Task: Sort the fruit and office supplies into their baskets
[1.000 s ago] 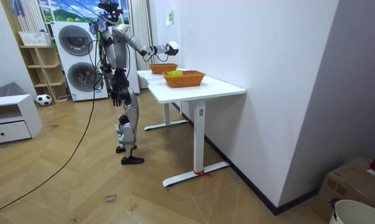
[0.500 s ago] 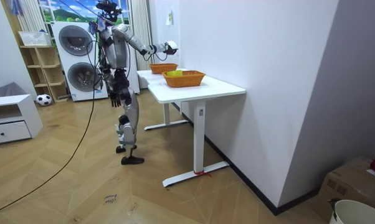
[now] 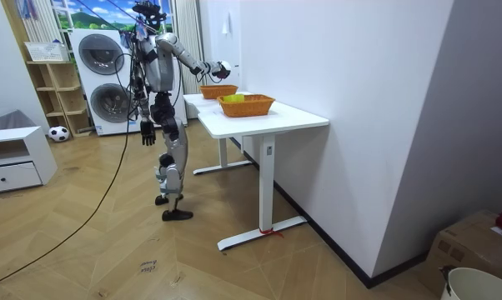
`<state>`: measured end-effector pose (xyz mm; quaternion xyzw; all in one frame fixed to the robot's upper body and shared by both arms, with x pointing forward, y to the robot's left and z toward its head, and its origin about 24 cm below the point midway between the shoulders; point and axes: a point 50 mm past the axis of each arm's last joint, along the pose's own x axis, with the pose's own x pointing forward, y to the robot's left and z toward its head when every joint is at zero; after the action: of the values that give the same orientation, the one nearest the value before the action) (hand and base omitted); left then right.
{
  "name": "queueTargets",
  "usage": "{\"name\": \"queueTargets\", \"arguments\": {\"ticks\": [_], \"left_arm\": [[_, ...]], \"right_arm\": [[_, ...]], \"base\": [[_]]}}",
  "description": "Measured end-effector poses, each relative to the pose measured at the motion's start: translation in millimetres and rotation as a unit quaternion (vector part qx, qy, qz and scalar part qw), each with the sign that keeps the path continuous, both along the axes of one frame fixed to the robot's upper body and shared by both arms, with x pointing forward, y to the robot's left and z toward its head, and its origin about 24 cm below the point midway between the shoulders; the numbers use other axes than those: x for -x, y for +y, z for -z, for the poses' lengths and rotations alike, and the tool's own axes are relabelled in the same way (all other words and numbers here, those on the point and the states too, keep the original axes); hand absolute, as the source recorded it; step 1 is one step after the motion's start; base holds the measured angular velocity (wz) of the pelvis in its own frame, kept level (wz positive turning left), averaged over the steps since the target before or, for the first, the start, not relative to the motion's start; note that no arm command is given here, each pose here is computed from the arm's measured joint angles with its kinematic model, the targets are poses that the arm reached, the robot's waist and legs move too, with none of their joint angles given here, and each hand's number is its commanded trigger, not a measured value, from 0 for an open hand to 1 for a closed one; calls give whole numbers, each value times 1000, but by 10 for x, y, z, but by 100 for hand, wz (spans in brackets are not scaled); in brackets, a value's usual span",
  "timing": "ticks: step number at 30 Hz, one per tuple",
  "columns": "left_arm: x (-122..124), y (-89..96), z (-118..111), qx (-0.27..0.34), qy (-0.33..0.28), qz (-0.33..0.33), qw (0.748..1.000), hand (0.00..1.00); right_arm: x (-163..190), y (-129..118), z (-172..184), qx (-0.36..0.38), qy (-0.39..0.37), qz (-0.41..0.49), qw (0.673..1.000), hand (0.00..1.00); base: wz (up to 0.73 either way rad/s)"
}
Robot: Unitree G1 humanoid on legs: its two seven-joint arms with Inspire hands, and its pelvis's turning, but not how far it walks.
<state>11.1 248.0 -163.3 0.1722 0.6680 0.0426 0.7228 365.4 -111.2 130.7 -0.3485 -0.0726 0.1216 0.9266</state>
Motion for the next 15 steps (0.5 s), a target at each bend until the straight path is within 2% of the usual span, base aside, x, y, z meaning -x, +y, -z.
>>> {"name": "queueTargets", "arguments": {"ticks": [15], "left_arm": [[88, 21, -13, 2, 3, -11, 1000, 0]], "right_arm": [[13, 80, 24, 9, -2, -8, 1000, 100]], "base": [[9]]}}
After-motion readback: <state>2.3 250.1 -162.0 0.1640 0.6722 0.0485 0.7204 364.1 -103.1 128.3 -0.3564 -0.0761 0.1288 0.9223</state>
